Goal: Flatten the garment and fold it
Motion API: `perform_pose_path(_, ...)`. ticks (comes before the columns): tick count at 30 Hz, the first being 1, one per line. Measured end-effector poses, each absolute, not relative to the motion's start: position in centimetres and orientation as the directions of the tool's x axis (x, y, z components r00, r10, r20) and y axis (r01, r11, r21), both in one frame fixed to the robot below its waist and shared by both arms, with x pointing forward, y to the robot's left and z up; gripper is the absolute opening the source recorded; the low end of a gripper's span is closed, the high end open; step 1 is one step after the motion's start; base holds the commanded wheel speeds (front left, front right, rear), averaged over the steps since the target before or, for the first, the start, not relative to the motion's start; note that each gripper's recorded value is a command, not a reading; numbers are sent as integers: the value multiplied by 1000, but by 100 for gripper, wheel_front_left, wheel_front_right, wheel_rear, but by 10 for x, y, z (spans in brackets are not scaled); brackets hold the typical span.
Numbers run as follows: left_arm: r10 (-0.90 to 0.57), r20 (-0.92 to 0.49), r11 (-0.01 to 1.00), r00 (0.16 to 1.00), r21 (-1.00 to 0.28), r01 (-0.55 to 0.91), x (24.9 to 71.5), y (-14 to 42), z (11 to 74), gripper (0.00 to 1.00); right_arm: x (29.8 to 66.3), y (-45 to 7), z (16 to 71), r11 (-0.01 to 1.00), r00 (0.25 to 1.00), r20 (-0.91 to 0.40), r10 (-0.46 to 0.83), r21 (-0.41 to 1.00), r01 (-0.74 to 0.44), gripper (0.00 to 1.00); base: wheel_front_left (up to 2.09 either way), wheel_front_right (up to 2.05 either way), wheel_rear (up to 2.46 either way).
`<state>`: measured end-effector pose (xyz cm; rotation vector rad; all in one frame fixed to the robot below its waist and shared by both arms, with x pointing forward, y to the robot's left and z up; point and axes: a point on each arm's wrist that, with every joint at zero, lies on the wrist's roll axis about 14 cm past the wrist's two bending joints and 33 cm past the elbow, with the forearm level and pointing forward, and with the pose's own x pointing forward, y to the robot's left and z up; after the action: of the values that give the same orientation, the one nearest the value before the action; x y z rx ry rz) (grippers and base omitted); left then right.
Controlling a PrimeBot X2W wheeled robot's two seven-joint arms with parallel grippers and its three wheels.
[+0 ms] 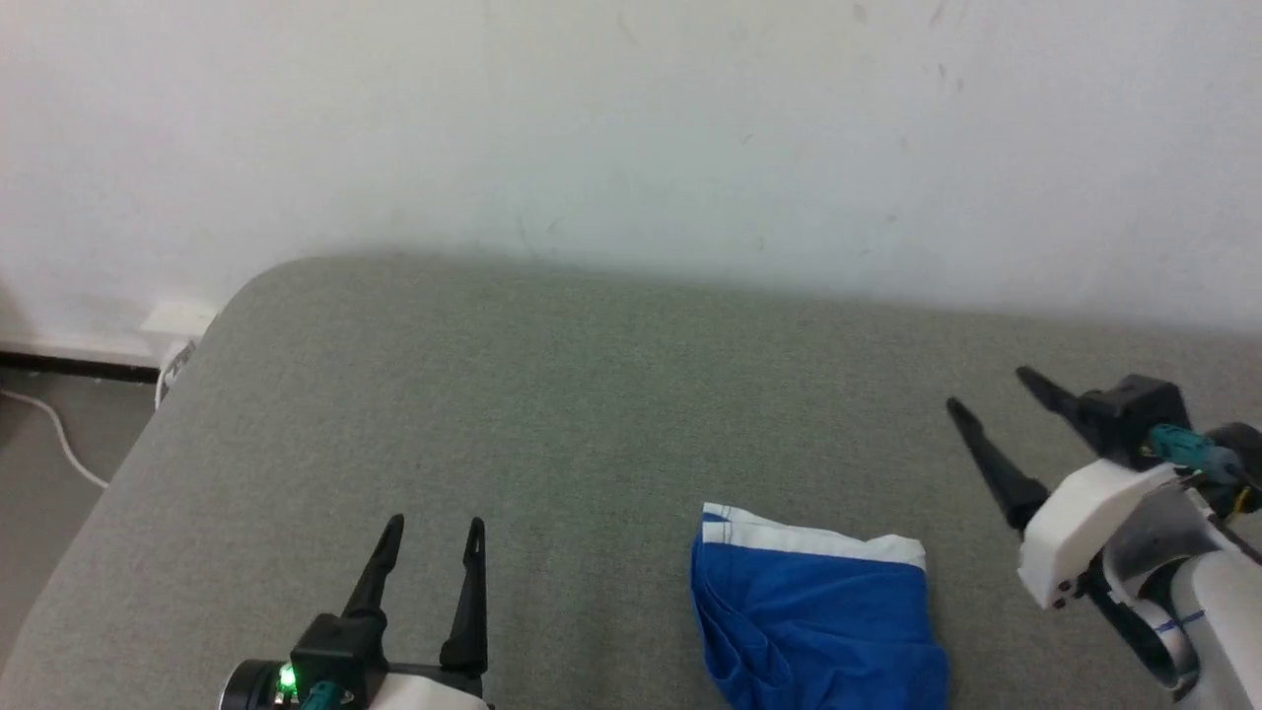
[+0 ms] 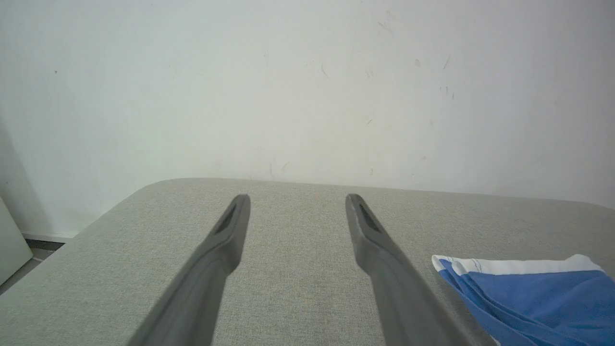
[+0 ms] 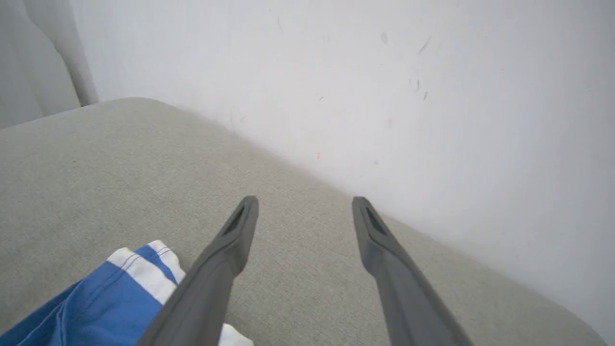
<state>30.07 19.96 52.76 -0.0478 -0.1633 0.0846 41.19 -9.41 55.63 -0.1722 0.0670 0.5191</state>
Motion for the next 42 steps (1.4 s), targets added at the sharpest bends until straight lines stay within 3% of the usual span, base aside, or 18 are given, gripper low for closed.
perform_pose_path(4,50,166,998,985,-57,-41,309,189,530,100,414,-142,587,910,925,64,374,-219,-353,100,0,0,0)
perform_pose_path(9,19,166,998,986,-63,-8,318,180,531,100,393,-185,586,960,956,171,240,-190,-207,100,0,0,0)
perform_pose_path(14,-13,150,998,989,-59,22,325,172,527,100,371,-211,567,990,978,177,113,-105,-95,100,0,0,0)
perform_pose_path(19,-41,126,998,991,-43,47,332,165,520,100,360,-217,554,996,987,148,63,-64,-54,100,0,0,0)
perform_pose_path(23,-57,106,997,993,-43,62,336,159,514,100,357,-205,530,995,995,26,98,-4,-98,100,0,0,0)
perform_pose_path(27,-78,90,996,993,-44,82,342,152,509,100,357,-182,506,976,969,-132,211,85,-201,100,0,0,0)
perform_pose_path(33,-89,60,995,994,-48,92,349,148,500,100,347,-144,469,909,841,-365,400,276,-313,100,0,0,0)
perform_pose_path(42,-68,30,997,997,-46,69,357,154,491,100,343,-99,421,821,623,-545,562,462,-336,100,0,0,0)
